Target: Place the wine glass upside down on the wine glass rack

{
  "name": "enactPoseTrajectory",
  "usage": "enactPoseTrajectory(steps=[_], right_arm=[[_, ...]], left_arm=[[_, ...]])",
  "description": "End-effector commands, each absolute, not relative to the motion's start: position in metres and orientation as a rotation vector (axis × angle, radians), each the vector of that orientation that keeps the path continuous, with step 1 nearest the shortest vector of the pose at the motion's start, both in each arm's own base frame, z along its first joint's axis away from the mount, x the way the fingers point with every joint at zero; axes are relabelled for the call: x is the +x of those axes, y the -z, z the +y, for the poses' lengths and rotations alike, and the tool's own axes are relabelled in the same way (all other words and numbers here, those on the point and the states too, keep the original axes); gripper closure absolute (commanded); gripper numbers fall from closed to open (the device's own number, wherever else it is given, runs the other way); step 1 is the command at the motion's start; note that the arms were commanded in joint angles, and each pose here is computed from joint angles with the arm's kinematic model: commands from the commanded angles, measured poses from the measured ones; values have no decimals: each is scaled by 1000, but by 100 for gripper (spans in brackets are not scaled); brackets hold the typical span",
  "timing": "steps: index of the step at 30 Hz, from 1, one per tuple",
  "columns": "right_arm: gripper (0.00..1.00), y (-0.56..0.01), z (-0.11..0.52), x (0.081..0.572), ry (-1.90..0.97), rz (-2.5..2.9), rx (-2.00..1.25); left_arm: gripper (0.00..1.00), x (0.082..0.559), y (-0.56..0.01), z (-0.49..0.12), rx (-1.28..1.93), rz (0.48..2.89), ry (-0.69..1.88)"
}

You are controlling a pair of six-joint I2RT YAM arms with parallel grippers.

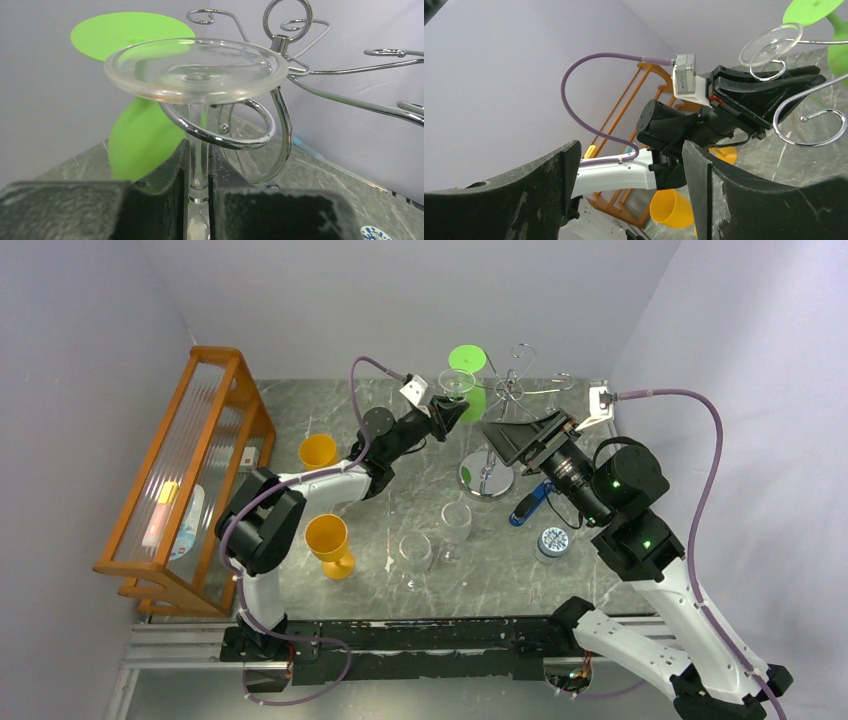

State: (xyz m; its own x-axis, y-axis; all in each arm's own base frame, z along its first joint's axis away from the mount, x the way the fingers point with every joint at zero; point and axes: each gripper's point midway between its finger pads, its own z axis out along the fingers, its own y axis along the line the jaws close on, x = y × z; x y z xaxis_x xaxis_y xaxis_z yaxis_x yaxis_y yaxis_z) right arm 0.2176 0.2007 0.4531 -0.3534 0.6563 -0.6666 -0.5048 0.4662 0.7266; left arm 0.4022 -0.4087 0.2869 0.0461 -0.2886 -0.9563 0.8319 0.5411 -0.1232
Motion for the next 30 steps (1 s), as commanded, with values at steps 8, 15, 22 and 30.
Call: enactPoseTrajectory(steps=[8,15,22,30], right_arm=[[22,-443,197,217,-1177,1538,142],[21,-435,191,219,-1148,1554,172],[21,-428,190,219,-1134,1578,182],[22,-399,180,218,-1057,1671,225]], left_arm=[[95,380,-315,-397,585,1079,894],[95,368,-314,-398,643,1040,906],[95,360,-303,-405,728,1037,919],[71,353,-292,-409,754,1114,983]])
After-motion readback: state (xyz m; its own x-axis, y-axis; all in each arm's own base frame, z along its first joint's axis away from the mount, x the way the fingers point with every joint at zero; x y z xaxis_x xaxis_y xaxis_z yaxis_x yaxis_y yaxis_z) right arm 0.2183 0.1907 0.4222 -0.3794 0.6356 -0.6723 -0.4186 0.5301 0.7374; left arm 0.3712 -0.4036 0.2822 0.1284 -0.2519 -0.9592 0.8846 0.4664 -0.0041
